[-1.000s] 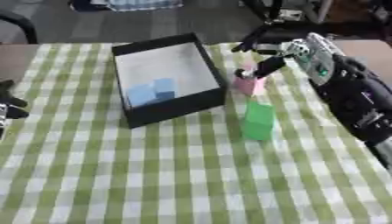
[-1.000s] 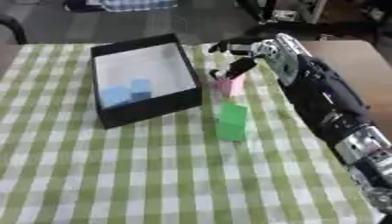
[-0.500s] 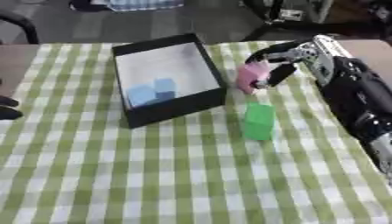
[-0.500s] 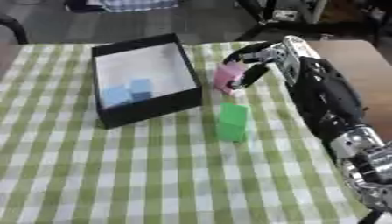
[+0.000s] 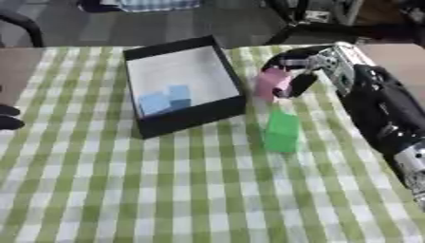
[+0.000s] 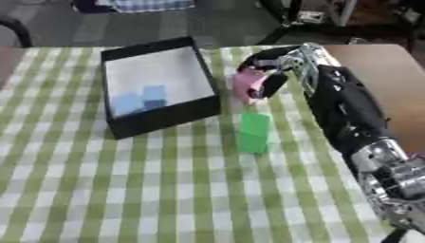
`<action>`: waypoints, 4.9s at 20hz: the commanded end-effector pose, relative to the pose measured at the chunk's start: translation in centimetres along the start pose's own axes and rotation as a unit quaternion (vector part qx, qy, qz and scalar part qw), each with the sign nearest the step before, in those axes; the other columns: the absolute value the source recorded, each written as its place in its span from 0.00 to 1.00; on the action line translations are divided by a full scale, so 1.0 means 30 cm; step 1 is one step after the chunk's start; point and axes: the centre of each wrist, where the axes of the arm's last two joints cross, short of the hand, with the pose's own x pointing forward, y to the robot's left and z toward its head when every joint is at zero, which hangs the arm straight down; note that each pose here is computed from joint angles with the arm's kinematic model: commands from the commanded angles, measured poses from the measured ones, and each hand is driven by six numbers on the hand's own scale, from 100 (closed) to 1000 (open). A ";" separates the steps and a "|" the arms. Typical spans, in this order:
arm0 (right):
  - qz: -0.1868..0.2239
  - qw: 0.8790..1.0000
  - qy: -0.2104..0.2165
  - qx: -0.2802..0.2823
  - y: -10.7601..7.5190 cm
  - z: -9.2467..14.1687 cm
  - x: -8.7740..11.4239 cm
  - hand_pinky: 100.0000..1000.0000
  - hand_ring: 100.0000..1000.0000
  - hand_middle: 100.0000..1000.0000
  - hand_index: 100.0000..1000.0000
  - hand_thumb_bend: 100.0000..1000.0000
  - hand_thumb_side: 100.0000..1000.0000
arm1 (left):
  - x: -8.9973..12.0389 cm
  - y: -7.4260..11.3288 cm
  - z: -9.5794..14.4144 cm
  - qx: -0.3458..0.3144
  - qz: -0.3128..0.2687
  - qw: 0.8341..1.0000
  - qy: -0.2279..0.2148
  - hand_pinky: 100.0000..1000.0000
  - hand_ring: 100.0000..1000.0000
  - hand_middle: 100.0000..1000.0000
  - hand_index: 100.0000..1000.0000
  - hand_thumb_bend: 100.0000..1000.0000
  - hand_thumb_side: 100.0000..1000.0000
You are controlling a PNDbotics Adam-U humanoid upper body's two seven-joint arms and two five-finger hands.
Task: Pick up objects on the table and place them in the box.
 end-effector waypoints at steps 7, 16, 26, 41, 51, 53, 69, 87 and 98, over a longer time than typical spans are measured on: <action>0.011 0.994 -0.015 -0.108 -0.072 0.041 -0.004 0.51 0.38 0.41 0.57 0.00 0.00 | 0.025 0.021 -0.008 0.004 -0.007 1.000 -0.013 0.62 0.49 0.51 0.88 0.00 1.00; -0.018 0.970 -0.050 -0.238 -0.267 0.146 0.007 0.51 0.35 0.39 0.57 0.00 0.00 | 0.024 0.023 -0.004 0.006 -0.008 1.000 -0.011 0.62 0.49 0.51 0.87 0.00 1.00; -0.085 0.959 -0.157 -0.219 -0.313 -0.040 0.224 0.55 0.37 0.41 0.62 0.00 0.00 | 0.045 -0.024 -0.026 -0.012 0.013 0.999 -0.028 0.63 0.49 0.51 0.87 0.00 1.00; 0.018 0.977 -0.145 -0.157 -0.263 -0.108 0.302 0.97 0.95 0.97 1.00 0.11 0.59 | 0.040 -0.024 -0.021 -0.012 0.016 0.999 -0.025 0.63 0.49 0.50 0.87 0.00 1.00; 0.063 0.938 -0.231 -0.250 -0.286 0.270 0.162 0.95 0.91 0.94 1.00 0.04 0.47 | 0.001 0.036 0.019 0.010 -0.013 1.000 0.006 0.63 0.49 0.50 0.87 0.00 1.00; 0.055 0.936 -0.254 -0.238 -0.242 0.363 0.160 0.94 0.90 0.94 1.00 0.02 0.51 | -0.006 0.045 0.024 0.014 -0.016 1.000 0.011 0.63 0.49 0.50 0.87 0.00 1.00; 0.043 0.955 -0.292 0.034 0.026 0.356 0.254 0.94 0.94 0.97 1.00 0.02 0.55 | -0.034 0.042 0.030 0.010 -0.017 0.999 0.028 0.63 0.49 0.50 0.87 0.00 1.00; 0.106 0.960 -0.240 0.098 0.125 0.189 0.217 0.95 0.98 1.00 1.00 0.10 0.60 | -0.040 0.033 0.033 0.007 -0.013 0.999 0.031 0.63 0.49 0.50 0.87 0.00 1.00; 0.105 0.966 -0.206 0.115 0.160 0.174 0.171 0.89 0.91 1.00 1.00 0.03 0.43 | -0.044 0.030 0.037 0.007 -0.011 0.999 0.033 0.63 0.49 0.50 0.87 0.00 1.00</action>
